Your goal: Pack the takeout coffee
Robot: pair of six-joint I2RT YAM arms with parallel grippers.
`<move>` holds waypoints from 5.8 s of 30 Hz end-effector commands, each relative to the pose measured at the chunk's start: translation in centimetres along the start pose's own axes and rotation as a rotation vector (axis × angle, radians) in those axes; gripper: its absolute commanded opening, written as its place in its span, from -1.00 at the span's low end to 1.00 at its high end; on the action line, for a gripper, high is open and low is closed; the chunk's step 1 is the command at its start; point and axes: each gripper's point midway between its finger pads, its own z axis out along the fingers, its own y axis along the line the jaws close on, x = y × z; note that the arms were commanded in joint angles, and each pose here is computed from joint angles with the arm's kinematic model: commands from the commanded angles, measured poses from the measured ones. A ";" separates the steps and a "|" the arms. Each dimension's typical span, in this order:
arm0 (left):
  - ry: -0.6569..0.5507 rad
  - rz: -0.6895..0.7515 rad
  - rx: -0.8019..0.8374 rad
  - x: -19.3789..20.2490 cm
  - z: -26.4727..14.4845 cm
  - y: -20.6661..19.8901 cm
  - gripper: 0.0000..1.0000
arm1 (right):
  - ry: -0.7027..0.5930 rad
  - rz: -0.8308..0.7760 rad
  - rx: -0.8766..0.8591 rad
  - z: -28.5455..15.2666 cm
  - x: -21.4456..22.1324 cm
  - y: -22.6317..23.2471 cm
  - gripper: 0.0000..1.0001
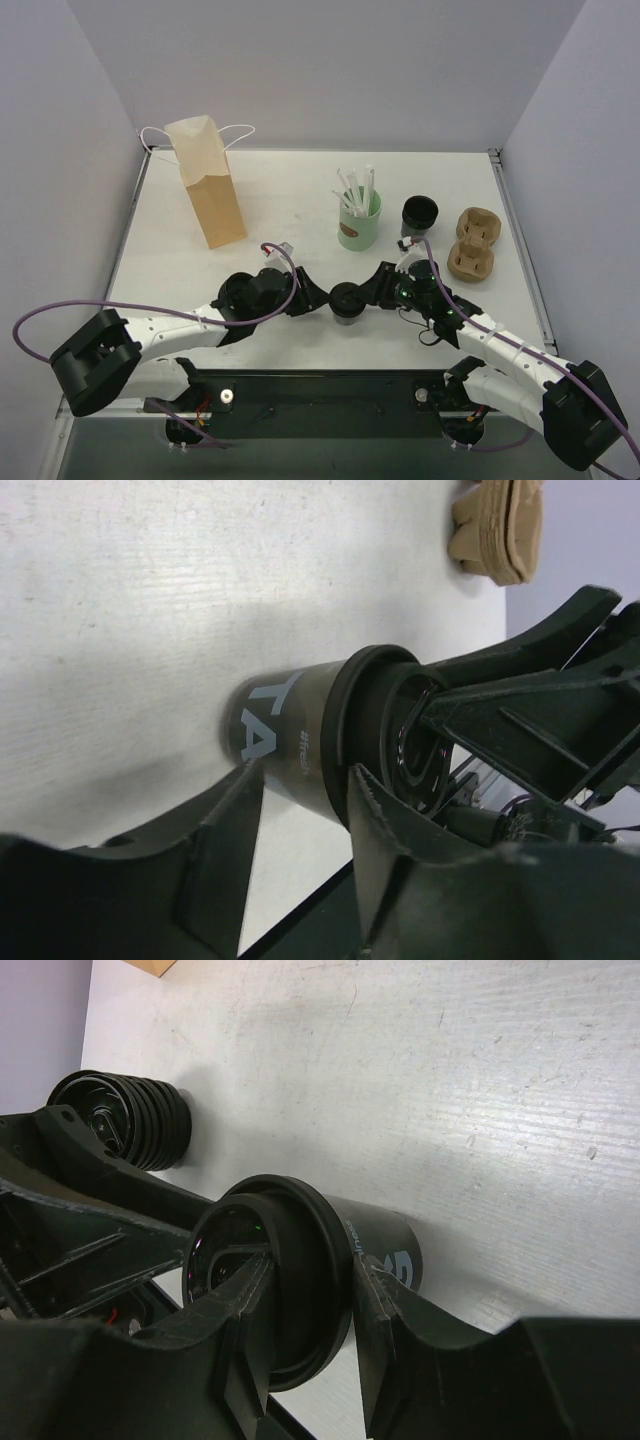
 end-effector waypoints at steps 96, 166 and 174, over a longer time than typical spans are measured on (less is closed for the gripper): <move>0.015 -0.082 -0.167 7.6 0.9 7.0 -0.76 | 0.137 0.109 0.192 -1.1 7.5 -6.7 -0.42; 0.084 0.319 -0.009 -2.7 -6.5 1.2 0.14 | 0.532 -0.485 -0.225 2.0 7.3 1.6 -0.41; 0.139 0.343 0.140 -2.3 -5.2 0.0 0.18 | 0.567 -0.520 -0.356 2.0 6.6 2.7 -0.36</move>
